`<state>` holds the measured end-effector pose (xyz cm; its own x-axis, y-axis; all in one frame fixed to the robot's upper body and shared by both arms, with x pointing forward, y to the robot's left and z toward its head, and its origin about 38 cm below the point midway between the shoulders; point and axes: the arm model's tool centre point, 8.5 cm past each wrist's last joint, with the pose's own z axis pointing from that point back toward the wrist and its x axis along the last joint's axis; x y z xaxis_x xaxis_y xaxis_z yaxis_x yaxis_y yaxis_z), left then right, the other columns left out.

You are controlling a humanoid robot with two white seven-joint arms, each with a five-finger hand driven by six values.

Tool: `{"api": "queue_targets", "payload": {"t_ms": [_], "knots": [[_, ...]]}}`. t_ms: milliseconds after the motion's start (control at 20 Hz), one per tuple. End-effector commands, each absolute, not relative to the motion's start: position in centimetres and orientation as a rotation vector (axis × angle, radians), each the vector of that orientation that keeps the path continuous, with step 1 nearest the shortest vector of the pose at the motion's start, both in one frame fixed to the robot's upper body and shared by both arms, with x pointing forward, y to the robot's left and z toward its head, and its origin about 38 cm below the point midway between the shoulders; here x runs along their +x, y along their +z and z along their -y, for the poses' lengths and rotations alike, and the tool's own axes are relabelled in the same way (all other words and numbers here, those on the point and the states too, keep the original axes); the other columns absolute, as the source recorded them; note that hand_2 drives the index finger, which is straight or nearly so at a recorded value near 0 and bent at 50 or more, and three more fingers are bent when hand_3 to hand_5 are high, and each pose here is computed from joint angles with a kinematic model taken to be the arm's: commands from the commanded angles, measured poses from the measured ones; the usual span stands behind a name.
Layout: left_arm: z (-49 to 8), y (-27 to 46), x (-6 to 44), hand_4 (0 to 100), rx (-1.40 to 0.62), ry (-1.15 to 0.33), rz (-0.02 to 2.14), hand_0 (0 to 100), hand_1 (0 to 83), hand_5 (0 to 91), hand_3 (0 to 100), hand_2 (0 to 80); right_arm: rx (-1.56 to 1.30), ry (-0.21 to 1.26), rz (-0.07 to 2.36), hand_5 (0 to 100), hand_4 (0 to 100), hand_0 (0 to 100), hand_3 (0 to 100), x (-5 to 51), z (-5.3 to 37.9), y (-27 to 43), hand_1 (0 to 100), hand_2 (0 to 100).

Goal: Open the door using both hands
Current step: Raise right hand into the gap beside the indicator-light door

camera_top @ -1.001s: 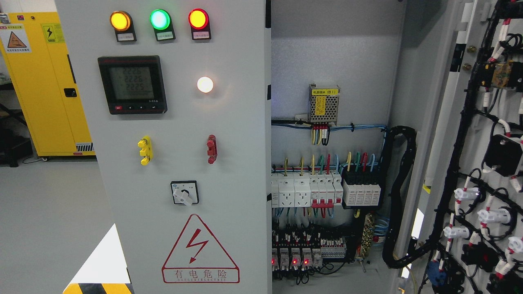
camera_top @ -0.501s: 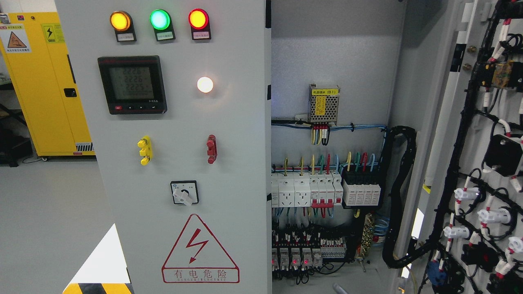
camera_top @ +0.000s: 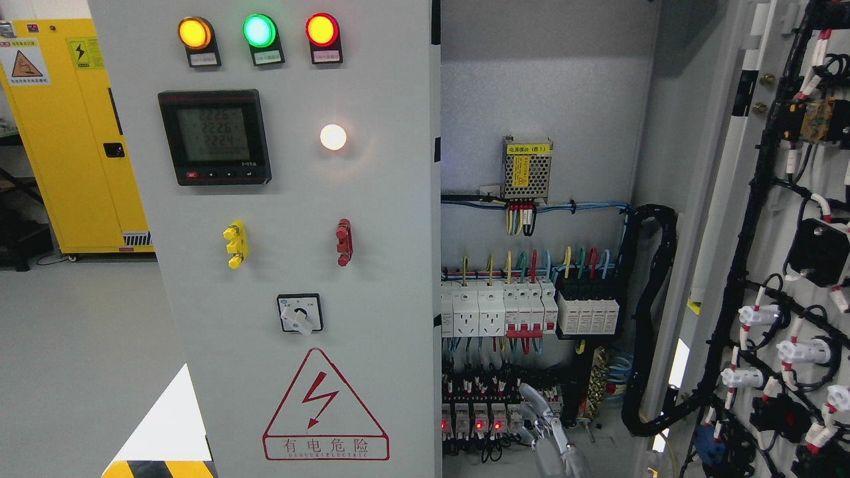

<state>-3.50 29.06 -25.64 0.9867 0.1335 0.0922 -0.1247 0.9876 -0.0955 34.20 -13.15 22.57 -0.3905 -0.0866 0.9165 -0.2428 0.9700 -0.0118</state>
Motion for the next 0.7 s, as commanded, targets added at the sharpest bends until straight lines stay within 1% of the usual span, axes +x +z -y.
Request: {"api": "queue_targets", "payload": {"t_ms": [0, 200, 350, 651], "knots": [[-29.1, -25.6, -3.5, 0, -0.088, 0.13, 0.097, 26, 2.1, 0.0, 0, 0.0, 0.265, 0.147, 2.038, 0, 0, 21, 0, 37.0, 12.3, 25.7, 7, 0], [-29.1, -25.6, -3.5, 0, -0.088, 0.13, 0.097, 26, 2.1, 0.0, 0, 0.0, 0.263, 0.172, 2.047, 0, 0, 21, 0, 39.5, 11.7, 26.8, 7, 0], [-29.1, -25.6, -3.5, 0, -0.088, 0.132, 0.098, 26, 2.2, 0.0, 0, 0.0, 0.23, 0.149, 2.037, 0, 0, 21, 0, 41.2, 12.7, 26.9, 6, 0], [-29.1, -25.6, -3.5, 0, -0.088, 0.132, 0.098, 26, 2.4, 0.0, 0, 0.0, 0.222, 0.172, 2.001, 0, 0, 21, 0, 44.2, 12.1, 26.8, 7, 0]]}}
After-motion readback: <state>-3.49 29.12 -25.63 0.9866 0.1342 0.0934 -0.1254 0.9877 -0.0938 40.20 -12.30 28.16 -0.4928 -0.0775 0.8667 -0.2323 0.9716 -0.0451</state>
